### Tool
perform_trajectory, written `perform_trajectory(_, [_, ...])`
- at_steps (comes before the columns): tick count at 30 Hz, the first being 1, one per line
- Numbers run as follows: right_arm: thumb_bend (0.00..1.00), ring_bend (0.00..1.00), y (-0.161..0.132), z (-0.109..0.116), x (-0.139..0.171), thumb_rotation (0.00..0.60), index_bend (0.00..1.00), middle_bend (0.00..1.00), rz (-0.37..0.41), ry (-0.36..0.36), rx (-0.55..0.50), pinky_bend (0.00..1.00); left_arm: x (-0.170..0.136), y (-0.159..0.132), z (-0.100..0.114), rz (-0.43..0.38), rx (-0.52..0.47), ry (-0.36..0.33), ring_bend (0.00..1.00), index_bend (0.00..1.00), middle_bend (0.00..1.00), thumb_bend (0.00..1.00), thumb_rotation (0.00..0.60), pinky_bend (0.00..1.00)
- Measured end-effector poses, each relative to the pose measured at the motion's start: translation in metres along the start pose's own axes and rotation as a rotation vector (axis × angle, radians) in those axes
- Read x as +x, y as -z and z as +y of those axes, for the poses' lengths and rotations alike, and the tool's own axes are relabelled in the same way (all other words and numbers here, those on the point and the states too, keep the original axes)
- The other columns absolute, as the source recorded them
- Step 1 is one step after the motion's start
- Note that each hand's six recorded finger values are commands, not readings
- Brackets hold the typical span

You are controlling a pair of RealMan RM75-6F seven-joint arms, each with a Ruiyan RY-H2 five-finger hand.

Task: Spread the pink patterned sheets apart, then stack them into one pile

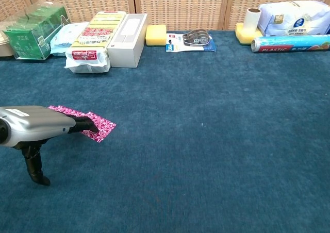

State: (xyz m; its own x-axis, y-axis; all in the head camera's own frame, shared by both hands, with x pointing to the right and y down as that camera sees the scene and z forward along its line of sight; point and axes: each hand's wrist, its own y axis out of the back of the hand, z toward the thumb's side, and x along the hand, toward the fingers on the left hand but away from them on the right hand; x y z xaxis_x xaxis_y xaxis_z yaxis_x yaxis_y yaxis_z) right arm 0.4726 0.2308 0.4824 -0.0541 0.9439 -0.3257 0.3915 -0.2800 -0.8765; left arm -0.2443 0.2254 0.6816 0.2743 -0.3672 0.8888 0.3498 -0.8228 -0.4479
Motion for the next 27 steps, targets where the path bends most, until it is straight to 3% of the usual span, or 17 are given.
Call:
perform_trajectory(17, [0.0,0.0,0.0,0.001,0.0,0.6,0.2,0.0,0.001,0.003,0.0,0.0,-0.005,-0.042,0.016,-0.086,0.031,-0.033,0.0,0.0,0.0,0.03,0.6,0.05])
perform_trajectory(21, [0.0,0.0,0.0,0.002,0.0,0.6,0.2,0.0,0.001,0.004,-0.002,0.0,-0.01,-0.034,0.025,-0.074,0.02,-0.061,0.0,0.0,0.0,0.04,0.6,0.05])
perform_trajectory(27, [0.0,0.0,-0.001,0.0,0.001,0.6,0.21,0.0,0.005,0.0,-0.001,0.0,-0.018,0.0,0.03,0.002,-0.002,-0.076,0.0,0.0,0.0,0.04,0.6,0.05])
